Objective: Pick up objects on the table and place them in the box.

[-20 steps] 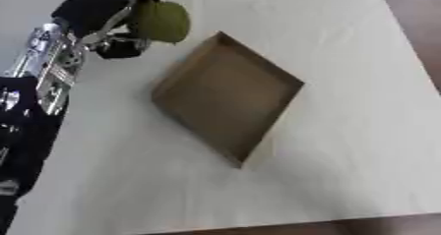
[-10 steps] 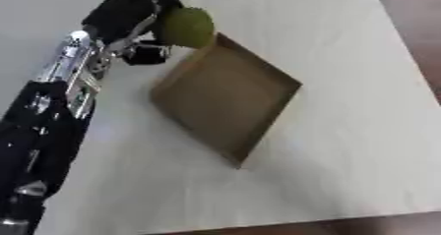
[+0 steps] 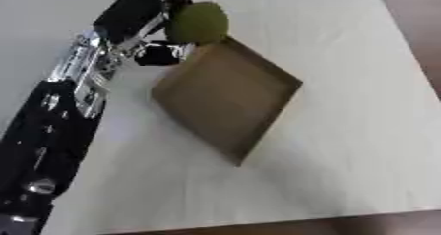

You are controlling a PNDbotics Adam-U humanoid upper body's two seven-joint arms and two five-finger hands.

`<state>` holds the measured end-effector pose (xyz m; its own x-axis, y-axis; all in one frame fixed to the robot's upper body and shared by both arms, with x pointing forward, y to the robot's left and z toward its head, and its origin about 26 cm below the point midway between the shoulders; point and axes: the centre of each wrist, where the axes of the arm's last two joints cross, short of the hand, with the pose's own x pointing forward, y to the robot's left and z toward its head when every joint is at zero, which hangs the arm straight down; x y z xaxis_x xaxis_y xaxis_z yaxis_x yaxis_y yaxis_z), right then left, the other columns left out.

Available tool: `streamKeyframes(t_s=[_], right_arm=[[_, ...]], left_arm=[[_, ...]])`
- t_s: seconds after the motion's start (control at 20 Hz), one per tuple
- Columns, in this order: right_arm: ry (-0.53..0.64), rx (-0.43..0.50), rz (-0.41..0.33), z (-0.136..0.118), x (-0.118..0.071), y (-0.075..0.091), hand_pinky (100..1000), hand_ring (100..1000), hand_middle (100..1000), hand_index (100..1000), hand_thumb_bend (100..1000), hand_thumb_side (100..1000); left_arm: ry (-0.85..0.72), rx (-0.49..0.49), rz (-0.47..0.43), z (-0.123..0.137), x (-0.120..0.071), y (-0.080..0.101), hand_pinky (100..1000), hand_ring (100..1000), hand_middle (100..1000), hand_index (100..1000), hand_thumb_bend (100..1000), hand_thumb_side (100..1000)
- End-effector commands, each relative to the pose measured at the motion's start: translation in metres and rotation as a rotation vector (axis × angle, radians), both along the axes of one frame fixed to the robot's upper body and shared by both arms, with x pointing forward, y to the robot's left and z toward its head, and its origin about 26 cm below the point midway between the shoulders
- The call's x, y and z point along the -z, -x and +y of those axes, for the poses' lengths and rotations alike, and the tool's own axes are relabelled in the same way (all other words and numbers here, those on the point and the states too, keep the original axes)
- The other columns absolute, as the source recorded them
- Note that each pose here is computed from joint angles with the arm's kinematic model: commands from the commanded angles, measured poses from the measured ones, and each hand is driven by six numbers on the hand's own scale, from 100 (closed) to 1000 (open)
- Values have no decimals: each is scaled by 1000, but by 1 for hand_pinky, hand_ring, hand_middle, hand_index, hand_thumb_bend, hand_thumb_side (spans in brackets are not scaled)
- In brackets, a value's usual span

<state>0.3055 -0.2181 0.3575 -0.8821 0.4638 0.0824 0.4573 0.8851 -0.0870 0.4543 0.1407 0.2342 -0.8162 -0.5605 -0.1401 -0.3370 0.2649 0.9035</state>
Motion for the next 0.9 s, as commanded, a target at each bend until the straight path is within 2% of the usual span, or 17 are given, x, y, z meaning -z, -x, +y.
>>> streamKeyframes(t_s=[0.05, 0.6, 0.75, 0.8, 0.9], right_arm=[[13, 16, -40, -2, -10, 7, 776, 572, 698, 776, 100, 527], [11, 14, -15, -1, -8, 6, 777, 568, 699, 775, 100, 525], [7, 14, -10, -1, -7, 6, 778, 568, 699, 775, 100, 525], [6, 14, -9, -1, -7, 6, 778, 568, 698, 775, 100, 525], [-1, 17, -9, -2, -7, 6, 778, 568, 698, 774, 100, 526]], left_arm=[[-30, 40, 12, -5, 0, -2, 324, 457, 418, 653, 100, 328], [-107, 0, 59, -12, 29, -6, 346, 468, 429, 664, 100, 307], [-115, 12, 67, -14, 34, -7, 392, 486, 448, 683, 100, 316], [-116, 16, 69, -14, 35, -7, 482, 535, 496, 728, 100, 257], [-131, 30, 78, -13, 37, -8, 571, 612, 569, 785, 100, 232]])
